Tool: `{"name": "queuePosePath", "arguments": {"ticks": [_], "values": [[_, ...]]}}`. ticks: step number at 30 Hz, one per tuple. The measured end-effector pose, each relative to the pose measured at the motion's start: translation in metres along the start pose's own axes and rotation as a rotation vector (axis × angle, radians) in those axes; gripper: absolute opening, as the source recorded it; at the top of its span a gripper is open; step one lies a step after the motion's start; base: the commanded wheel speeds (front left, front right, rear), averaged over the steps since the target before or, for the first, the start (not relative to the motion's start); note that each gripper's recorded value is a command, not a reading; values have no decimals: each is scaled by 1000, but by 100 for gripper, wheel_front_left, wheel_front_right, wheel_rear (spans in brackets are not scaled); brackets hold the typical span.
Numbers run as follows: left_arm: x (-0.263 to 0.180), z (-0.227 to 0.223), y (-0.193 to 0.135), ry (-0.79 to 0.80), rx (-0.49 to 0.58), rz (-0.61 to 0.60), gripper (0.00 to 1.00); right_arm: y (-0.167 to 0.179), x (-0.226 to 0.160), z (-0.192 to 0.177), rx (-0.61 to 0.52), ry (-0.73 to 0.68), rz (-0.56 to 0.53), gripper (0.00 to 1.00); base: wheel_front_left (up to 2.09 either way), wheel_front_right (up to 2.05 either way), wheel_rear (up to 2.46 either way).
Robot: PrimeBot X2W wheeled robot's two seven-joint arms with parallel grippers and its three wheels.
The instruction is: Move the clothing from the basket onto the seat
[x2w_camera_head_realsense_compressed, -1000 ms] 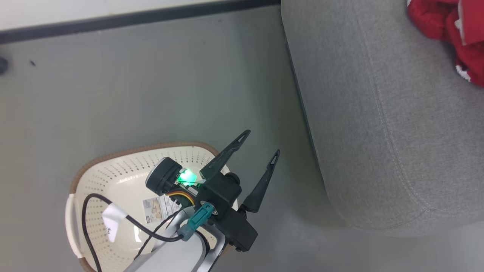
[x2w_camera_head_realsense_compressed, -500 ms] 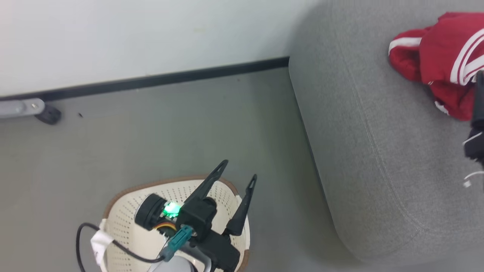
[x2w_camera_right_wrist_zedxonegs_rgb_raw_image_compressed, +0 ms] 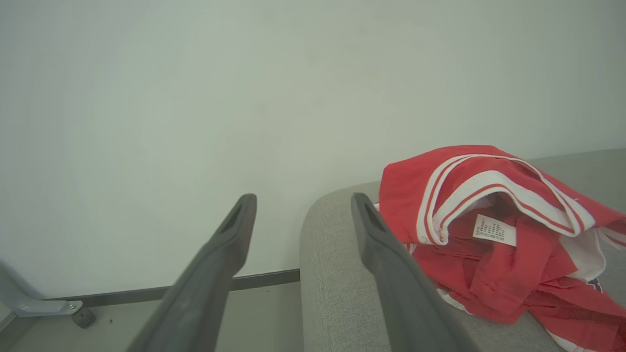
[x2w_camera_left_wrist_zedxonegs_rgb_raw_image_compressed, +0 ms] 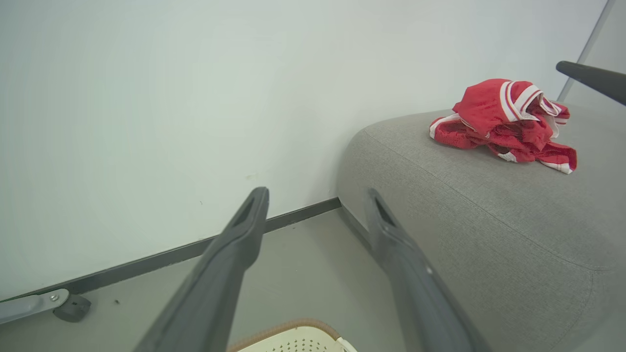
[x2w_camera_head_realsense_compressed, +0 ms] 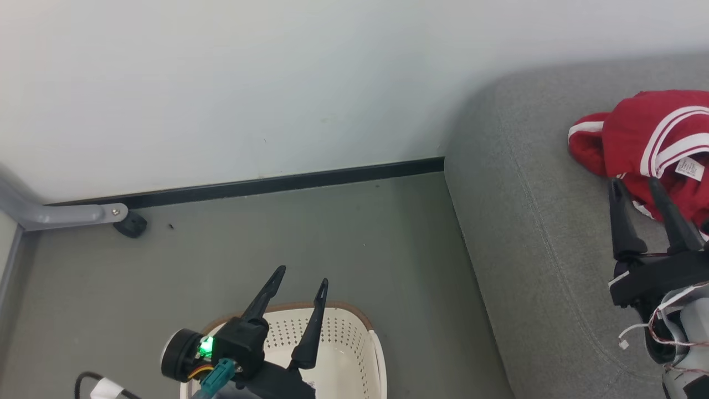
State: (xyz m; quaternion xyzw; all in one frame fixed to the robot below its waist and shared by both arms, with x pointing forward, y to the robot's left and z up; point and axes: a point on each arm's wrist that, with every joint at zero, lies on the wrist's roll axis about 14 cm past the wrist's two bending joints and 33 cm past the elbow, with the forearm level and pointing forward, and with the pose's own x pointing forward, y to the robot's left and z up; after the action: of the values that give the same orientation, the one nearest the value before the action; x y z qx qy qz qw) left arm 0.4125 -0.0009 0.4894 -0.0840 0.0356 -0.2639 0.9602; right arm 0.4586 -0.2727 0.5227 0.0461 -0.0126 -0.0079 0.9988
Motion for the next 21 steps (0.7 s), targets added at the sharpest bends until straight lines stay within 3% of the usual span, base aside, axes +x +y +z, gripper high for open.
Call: {"name": "queuePosePath", "arguments": {"ticks": [13,21], "values": [[-50,9,58,-31,-11,236,100,64,-34,0,58,-40,126,100,0,0,0],[-70,8,75,-49,-49,338,100,76,-62,-19,64,0,147,100,0,0,0]]}}
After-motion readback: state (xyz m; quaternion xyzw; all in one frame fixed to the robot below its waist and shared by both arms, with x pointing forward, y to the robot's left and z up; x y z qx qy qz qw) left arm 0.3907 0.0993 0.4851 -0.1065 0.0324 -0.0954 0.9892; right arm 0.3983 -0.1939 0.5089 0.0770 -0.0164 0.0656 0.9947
